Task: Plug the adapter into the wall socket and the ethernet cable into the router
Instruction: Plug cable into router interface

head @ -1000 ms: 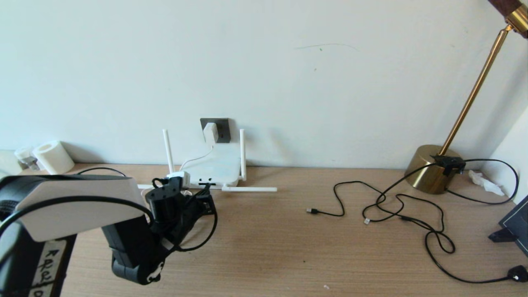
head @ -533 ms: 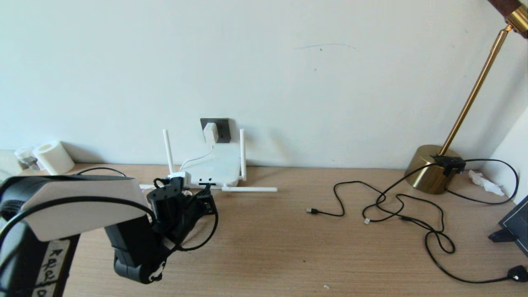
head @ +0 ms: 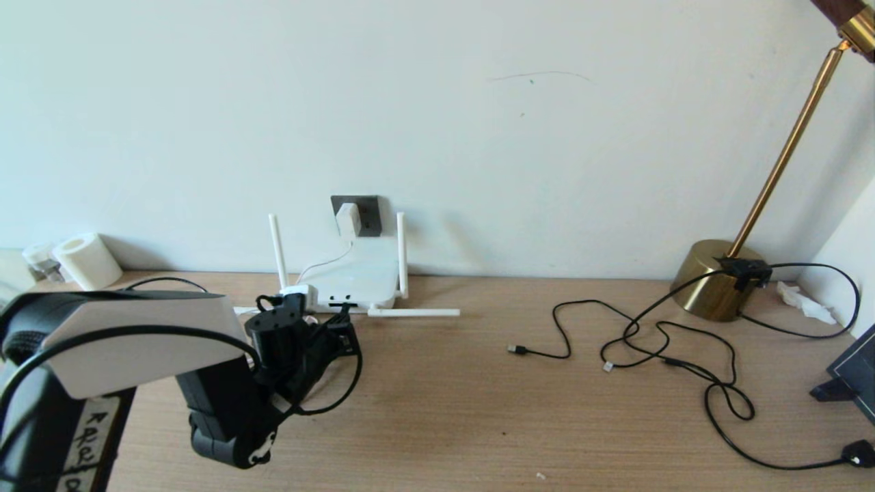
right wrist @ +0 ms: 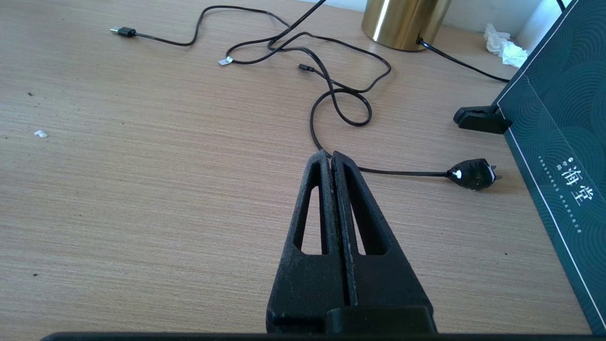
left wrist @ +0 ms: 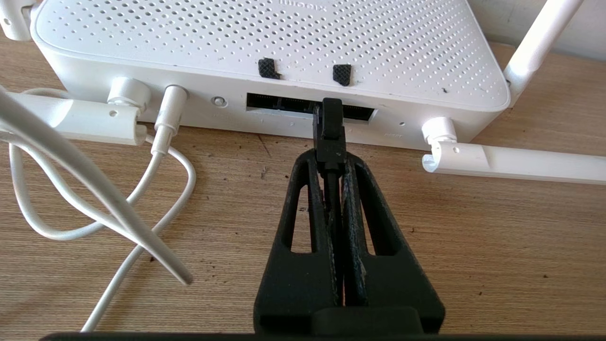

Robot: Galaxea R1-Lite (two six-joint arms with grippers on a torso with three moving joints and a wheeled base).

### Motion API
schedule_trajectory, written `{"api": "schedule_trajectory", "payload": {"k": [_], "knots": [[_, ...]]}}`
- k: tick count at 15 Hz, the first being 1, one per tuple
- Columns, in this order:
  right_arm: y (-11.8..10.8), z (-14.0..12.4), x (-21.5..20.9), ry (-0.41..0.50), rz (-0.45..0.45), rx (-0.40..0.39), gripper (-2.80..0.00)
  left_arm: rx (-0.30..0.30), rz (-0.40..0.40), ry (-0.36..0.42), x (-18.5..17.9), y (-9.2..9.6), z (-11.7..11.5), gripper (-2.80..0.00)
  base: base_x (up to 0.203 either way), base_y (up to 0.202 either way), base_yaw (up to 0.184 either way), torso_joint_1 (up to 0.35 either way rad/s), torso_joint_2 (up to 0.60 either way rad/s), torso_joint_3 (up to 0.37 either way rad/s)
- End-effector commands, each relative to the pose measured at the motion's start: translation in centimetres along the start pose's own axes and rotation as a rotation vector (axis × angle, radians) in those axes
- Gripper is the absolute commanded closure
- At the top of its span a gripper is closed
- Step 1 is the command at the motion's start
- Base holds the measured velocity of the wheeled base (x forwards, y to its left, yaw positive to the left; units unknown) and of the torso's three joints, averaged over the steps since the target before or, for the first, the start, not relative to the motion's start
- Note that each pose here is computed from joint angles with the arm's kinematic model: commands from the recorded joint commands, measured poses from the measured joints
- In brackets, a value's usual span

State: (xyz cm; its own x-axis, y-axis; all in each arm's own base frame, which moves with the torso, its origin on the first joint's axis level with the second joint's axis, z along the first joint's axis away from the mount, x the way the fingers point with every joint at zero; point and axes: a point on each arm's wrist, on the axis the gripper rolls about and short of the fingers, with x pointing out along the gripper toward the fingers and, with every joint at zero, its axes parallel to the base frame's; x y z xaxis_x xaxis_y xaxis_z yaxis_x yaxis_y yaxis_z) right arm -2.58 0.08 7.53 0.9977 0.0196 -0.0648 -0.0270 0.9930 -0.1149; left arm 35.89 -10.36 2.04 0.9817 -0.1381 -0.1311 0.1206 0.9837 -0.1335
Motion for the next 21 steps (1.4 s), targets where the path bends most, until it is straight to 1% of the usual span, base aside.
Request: {"api": "schedule_trajectory", "payload": {"k": [1, 21], "knots": [[0.01, -0.02, 0.01, 0.002, 0.002, -0.001, 0.0, -0.002, 0.001, -0.001, 0.05, 0.02, -0.13, 0.0, 0.0, 0.0, 0.0, 0.0, 0.0, 0.0], [0.0, 0.0, 0.0, 0.001, 0.0, -0.001, 0.0, -0.004, 0.004, -0.014, -0.22, 0.09, 0.42, 0.0, 0.0, 0.0, 0.0, 0.0, 0.0, 0.0]]}}
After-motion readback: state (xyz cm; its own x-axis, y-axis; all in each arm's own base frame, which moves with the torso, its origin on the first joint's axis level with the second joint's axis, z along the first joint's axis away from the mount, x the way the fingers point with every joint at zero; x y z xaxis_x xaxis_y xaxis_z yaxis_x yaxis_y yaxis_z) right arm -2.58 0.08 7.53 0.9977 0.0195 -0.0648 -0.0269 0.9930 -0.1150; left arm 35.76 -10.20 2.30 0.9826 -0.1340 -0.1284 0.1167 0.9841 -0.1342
